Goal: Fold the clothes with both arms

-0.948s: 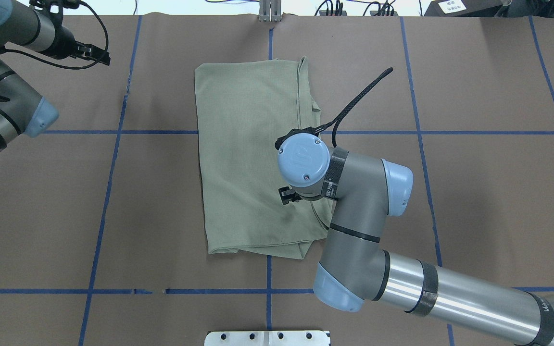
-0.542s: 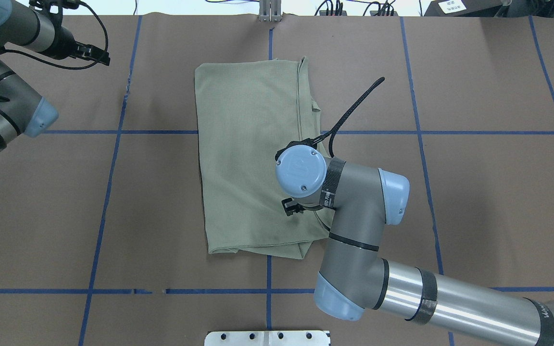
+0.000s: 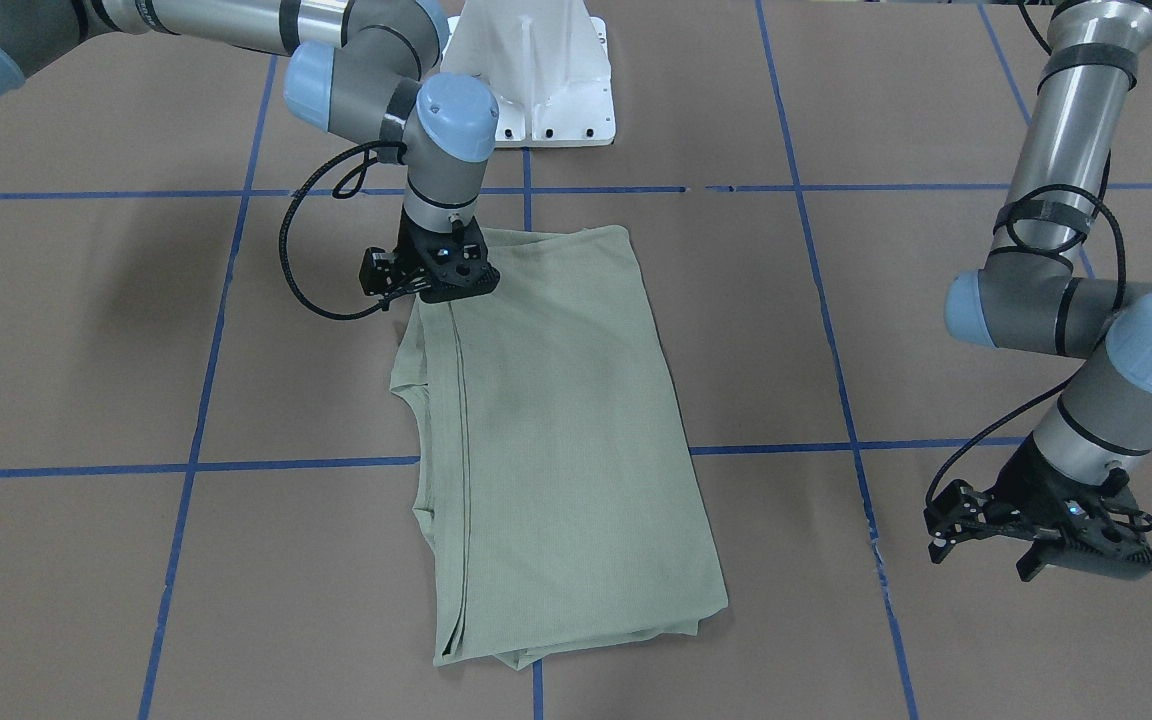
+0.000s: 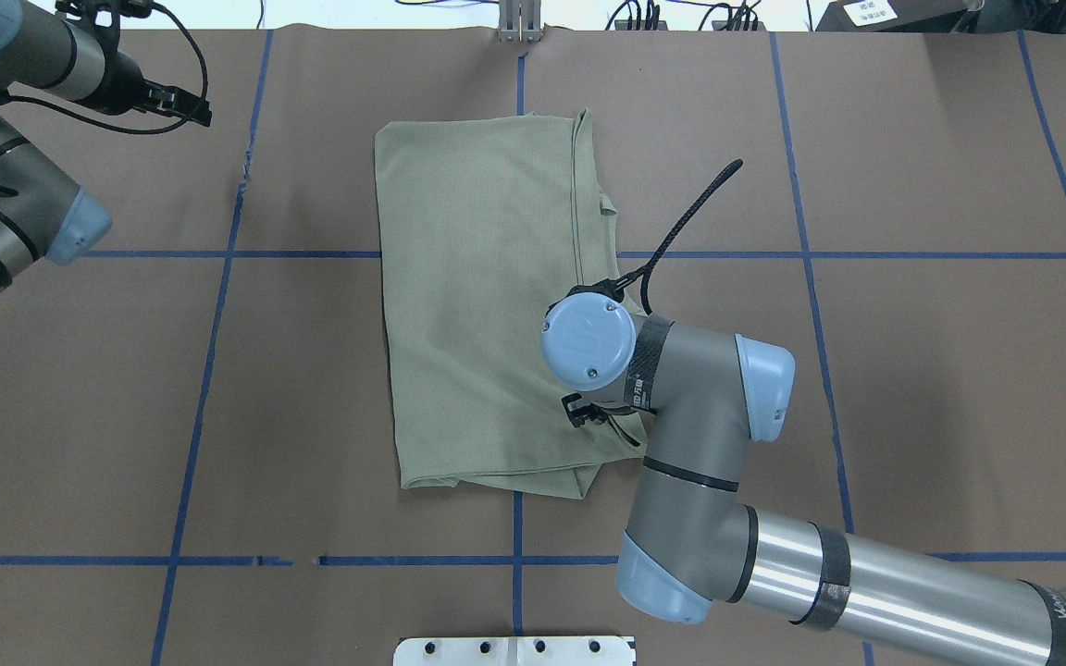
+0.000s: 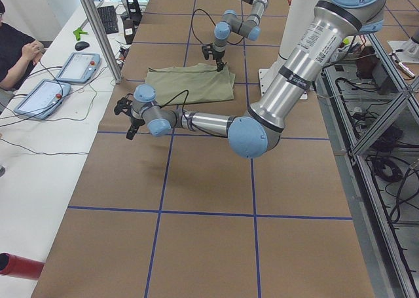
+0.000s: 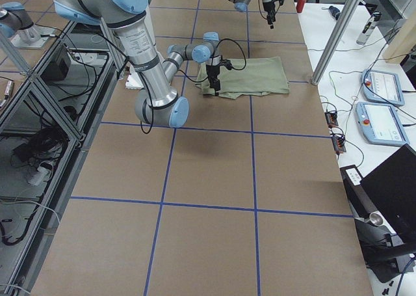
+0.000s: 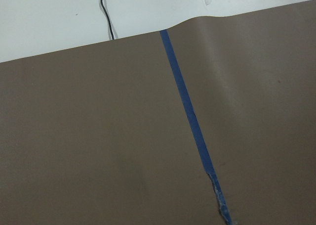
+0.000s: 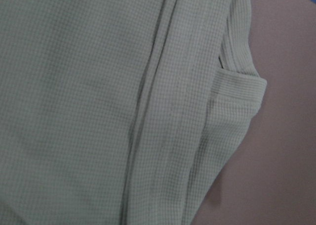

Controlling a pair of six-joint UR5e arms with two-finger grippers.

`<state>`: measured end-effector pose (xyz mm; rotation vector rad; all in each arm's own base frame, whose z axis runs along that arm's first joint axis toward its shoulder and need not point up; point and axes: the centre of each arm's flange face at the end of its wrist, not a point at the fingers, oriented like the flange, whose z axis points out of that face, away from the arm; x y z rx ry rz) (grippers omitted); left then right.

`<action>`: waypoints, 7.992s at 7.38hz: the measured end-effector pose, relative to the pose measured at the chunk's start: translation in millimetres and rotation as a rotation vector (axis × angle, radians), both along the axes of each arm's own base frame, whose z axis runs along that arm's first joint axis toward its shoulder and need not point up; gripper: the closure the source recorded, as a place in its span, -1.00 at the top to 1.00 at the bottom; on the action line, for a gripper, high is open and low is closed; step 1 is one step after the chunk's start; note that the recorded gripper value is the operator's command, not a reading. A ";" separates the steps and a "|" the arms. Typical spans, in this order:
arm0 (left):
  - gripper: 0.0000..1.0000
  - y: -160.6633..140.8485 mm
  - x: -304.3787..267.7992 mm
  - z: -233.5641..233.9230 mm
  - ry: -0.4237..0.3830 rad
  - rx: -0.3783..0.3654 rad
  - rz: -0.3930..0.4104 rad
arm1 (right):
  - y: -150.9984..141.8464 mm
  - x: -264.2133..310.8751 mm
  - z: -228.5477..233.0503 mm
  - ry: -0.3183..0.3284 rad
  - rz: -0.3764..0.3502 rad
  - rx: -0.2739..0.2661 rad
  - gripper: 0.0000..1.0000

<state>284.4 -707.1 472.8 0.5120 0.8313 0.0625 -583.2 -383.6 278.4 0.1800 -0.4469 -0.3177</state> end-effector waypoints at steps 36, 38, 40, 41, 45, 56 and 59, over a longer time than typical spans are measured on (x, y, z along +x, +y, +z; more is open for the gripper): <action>0.49 405.2 306.0 -217.5 0.440 -0.713 0.004 | -76.0 170.5 18.5 -0.605 0.334 -0.138 1.00; -0.14 408.1 308.1 -217.5 0.440 -0.710 0.002 | -75.6 171.1 20.8 -0.602 0.335 -0.140 1.00; -1.00 409.9 310.0 -217.3 0.440 -0.707 -0.001 | -75.2 171.5 22.6 -0.600 0.337 -0.142 1.00; -1.00 410.9 310.4 -217.7 0.441 -0.706 0.001 | -74.4 171.1 25.2 -0.594 0.340 -0.144 1.00; -1.00 409.2 301.5 -217.9 0.447 -0.692 0.005 | -25.1 150.9 11.8 -0.597 0.593 -0.371 0.98; -1.00 412.1 293.1 -226.1 0.468 -0.686 0.023 | 31.1 66.2 28.1 -0.375 0.811 -0.341 0.95; -1.00 412.6 292.1 -228.0 0.473 -0.685 0.025 | 29.4 55.2 44.6 -0.335 0.816 -0.346 0.93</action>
